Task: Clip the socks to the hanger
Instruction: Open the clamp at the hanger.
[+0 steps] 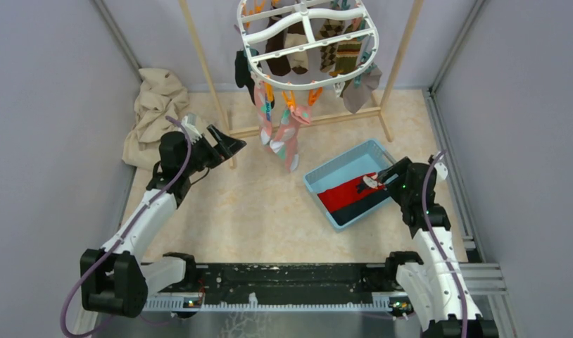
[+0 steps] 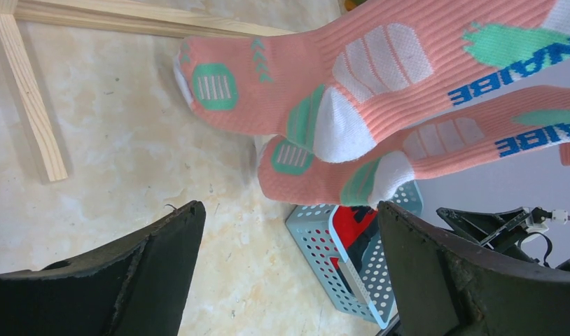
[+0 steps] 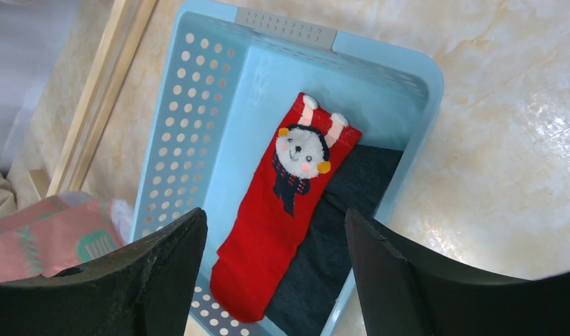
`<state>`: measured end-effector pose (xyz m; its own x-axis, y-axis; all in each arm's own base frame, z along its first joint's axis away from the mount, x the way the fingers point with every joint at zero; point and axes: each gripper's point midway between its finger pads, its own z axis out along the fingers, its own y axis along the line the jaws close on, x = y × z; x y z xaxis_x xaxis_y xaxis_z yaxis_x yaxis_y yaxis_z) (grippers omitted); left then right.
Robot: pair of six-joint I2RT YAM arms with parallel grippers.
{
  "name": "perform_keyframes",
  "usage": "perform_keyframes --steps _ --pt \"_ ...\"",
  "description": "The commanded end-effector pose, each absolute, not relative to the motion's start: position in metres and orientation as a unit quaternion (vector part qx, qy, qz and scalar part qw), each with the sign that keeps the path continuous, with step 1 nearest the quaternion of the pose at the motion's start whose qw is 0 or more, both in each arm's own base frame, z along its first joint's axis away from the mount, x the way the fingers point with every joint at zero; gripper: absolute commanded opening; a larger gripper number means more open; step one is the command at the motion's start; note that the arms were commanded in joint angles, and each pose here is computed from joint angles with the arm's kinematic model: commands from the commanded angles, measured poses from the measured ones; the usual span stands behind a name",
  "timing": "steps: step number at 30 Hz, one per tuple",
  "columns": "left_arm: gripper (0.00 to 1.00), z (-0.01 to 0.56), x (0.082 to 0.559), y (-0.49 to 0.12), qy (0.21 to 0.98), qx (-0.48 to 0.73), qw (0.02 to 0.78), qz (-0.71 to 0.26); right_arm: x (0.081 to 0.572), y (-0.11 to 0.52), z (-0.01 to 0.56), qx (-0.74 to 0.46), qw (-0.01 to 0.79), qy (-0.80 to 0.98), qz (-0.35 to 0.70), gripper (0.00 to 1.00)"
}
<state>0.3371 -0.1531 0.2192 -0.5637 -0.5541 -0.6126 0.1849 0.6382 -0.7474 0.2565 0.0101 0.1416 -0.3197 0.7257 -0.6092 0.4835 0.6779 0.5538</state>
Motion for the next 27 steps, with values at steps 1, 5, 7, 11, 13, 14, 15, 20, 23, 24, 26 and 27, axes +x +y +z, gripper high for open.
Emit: perform_keyframes --steps 1,5,7,11,13,14,15,20,23,24,26,27 --pt "0.98 0.218 0.339 -0.157 0.788 -0.117 0.443 -0.412 0.274 0.020 0.166 0.353 0.465 0.794 0.170 0.72" --pt "0.98 0.217 0.339 -0.156 0.789 -0.114 0.447 -0.406 0.274 0.019 0.172 0.349 0.481 0.785 0.174 0.67" --pt "0.98 0.217 0.339 -0.154 0.790 -0.115 0.448 -0.403 0.274 0.018 0.176 0.344 0.489 0.783 0.172 0.66" --pt "0.98 0.219 0.334 -0.160 0.782 -0.076 0.460 -0.413 0.278 0.025 0.184 0.309 0.497 0.790 0.182 0.60" --pt "0.98 0.221 0.331 -0.161 0.769 -0.063 0.477 -0.421 0.280 0.027 0.183 0.297 0.492 0.798 0.182 0.55" --pt "0.97 0.219 0.333 -0.157 0.766 -0.071 0.488 -0.412 0.281 0.027 0.182 0.292 0.490 0.802 0.177 0.54" --pt "0.96 0.214 0.337 -0.150 0.771 -0.090 0.492 -0.394 0.282 0.027 0.181 0.287 0.487 0.807 0.173 0.54" --pt "0.94 0.157 0.354 -0.106 0.834 -0.196 0.450 -0.254 0.283 0.035 0.182 0.260 0.485 0.814 0.187 0.54" --pt "0.94 0.142 0.359 -0.094 0.837 -0.225 0.448 -0.218 0.288 0.044 0.191 0.234 0.496 0.810 0.210 0.52" --pt "0.93 0.138 0.361 -0.096 0.841 -0.225 0.443 -0.216 0.290 0.048 0.196 0.219 0.499 0.809 0.219 0.51" --pt "0.93 0.135 0.364 -0.099 0.845 -0.222 0.441 -0.205 0.295 0.057 0.203 0.189 0.500 0.812 0.234 0.50" --pt "0.93 0.138 0.365 -0.108 0.847 -0.210 0.444 -0.206 0.298 0.060 0.204 0.176 0.495 0.817 0.239 0.50"
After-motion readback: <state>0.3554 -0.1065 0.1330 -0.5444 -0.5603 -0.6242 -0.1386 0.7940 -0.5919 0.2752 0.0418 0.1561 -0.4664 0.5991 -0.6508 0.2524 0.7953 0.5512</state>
